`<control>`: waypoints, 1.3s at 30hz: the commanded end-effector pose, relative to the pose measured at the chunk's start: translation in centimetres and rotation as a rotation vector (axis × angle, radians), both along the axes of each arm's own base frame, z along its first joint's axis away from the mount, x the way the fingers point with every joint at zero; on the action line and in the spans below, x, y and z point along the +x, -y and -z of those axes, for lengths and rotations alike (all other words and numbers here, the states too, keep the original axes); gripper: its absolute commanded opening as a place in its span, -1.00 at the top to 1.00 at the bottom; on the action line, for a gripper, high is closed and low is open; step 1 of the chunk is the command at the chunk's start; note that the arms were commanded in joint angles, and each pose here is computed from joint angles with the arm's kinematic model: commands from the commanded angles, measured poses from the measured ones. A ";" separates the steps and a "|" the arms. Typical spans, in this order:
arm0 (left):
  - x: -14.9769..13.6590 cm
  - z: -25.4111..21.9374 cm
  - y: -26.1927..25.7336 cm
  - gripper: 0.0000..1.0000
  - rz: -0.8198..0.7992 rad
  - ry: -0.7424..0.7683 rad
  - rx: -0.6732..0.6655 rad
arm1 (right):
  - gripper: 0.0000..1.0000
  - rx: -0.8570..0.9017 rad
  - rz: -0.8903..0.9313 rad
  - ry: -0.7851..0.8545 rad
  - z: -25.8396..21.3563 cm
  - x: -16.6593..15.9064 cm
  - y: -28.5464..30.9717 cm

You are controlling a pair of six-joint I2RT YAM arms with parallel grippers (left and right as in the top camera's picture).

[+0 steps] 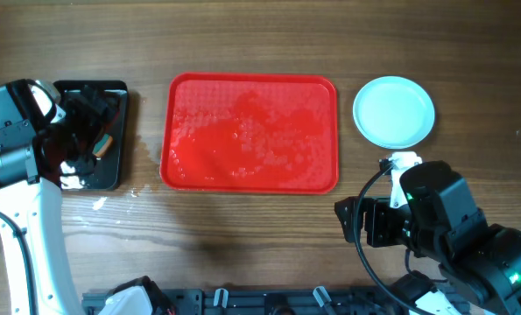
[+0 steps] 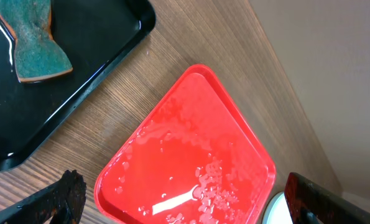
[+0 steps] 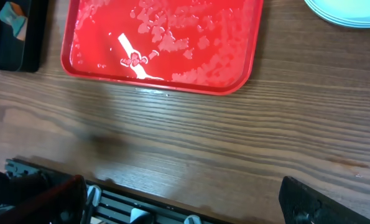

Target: Clean dirty plates on tray and stack at the side

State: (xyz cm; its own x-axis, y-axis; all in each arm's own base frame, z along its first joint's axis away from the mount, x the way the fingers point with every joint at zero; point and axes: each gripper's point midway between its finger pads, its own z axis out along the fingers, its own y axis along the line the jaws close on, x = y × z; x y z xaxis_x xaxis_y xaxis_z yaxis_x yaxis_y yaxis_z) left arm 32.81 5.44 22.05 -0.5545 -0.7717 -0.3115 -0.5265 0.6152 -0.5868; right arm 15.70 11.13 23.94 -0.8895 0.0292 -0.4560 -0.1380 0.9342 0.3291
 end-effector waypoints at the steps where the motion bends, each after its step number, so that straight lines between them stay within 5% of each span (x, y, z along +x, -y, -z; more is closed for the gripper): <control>1: 0.0 -0.3 0.2 -1.00 0.010 0.013 -0.005 | -0.99 -0.013 0.023 -0.010 0.3 0.3 0.2; 11: 0.0 -0.3 0.2 -1.00 0.010 0.013 -0.005 | -0.99 -0.037 0.144 0.009 1.7 2.0 2.5; 16: 0.0 -0.3 0.2 -1.00 0.010 0.013 -0.005 | -0.99 0.138 -0.012 0.395 0.3 4.5 1.5; 24: 0.0 -0.3 0.2 -1.00 0.010 0.013 -0.005 | -0.99 0.210 -0.010 0.834 2.1 5.9 3.0; 39: 0.0 -0.3 0.2 -1.00 0.010 0.013 -0.005 | -0.99 0.061 -0.018 1.107 5.6 7.5 4.6</control>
